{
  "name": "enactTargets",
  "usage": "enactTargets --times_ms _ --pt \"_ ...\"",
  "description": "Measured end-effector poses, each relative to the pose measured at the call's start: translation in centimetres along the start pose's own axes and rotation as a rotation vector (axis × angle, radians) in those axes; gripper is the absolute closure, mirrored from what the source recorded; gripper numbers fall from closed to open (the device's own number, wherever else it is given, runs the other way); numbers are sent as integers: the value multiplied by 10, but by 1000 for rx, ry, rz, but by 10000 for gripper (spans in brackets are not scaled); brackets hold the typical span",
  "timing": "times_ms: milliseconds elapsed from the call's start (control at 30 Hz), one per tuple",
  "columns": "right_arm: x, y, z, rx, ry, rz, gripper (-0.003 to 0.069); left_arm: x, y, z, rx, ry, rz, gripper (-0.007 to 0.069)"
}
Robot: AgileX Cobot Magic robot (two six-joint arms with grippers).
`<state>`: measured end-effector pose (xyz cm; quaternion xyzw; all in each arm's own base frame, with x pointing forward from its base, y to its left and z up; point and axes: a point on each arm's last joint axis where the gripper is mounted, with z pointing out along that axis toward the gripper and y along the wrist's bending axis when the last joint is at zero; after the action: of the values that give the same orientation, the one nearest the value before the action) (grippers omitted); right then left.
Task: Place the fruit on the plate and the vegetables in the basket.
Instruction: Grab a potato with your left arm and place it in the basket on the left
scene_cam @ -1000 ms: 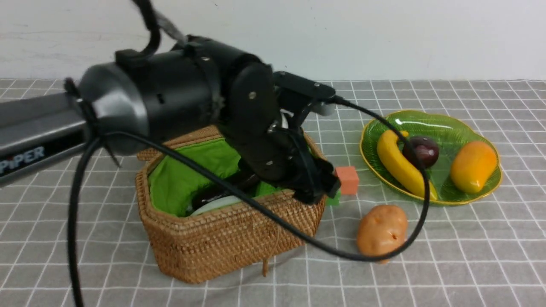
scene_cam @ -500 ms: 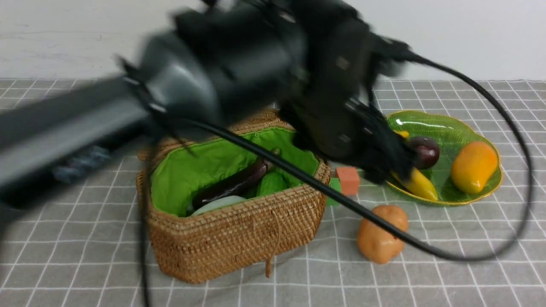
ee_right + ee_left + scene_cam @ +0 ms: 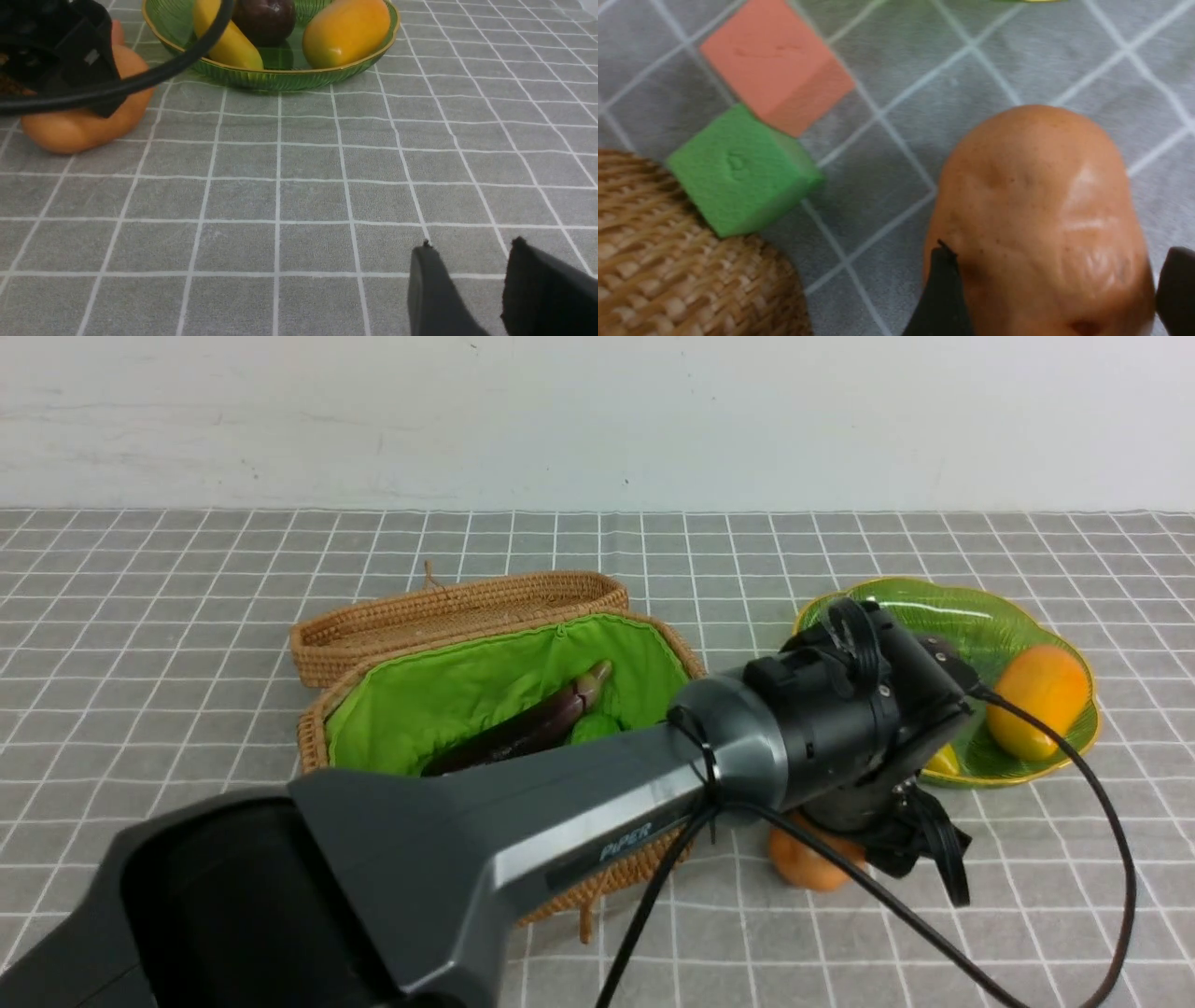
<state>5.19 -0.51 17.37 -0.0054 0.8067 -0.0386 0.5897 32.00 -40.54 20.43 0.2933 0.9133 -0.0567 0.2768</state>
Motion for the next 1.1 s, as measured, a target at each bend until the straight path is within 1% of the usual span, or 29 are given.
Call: enactTargets --times_ms 100,200,233,300,367,500,633,900,1100 --pt "0 0 0 0 0 0 419 0 0 0 -2 -2 -5 76" --pt "0 0 0 0 0 0 419 0 0 0 -3 0 -4 109" --pt "0 0 0 0 0 0 419 0 0 0 -3 1 -4 109" --pt "0 0 0 0 0 0 419 0 0 -1 -5 6 11 169" --pt "0 0 0 0 0 0 419 0 0 -1 -1 10 23 197" --pt "0 0 0 0 0 0 419 1 -1 -2 9 27 107 201" --pt "0 0 0 0 0 0 419 2 0 -8 20 56 149 201" --pt "0 0 0 0 0 0 419 -3 0 -30 61 49 171 201" --pt "0 0 0 0 0 0 419 -2 -4 -33 110 60 178 202"
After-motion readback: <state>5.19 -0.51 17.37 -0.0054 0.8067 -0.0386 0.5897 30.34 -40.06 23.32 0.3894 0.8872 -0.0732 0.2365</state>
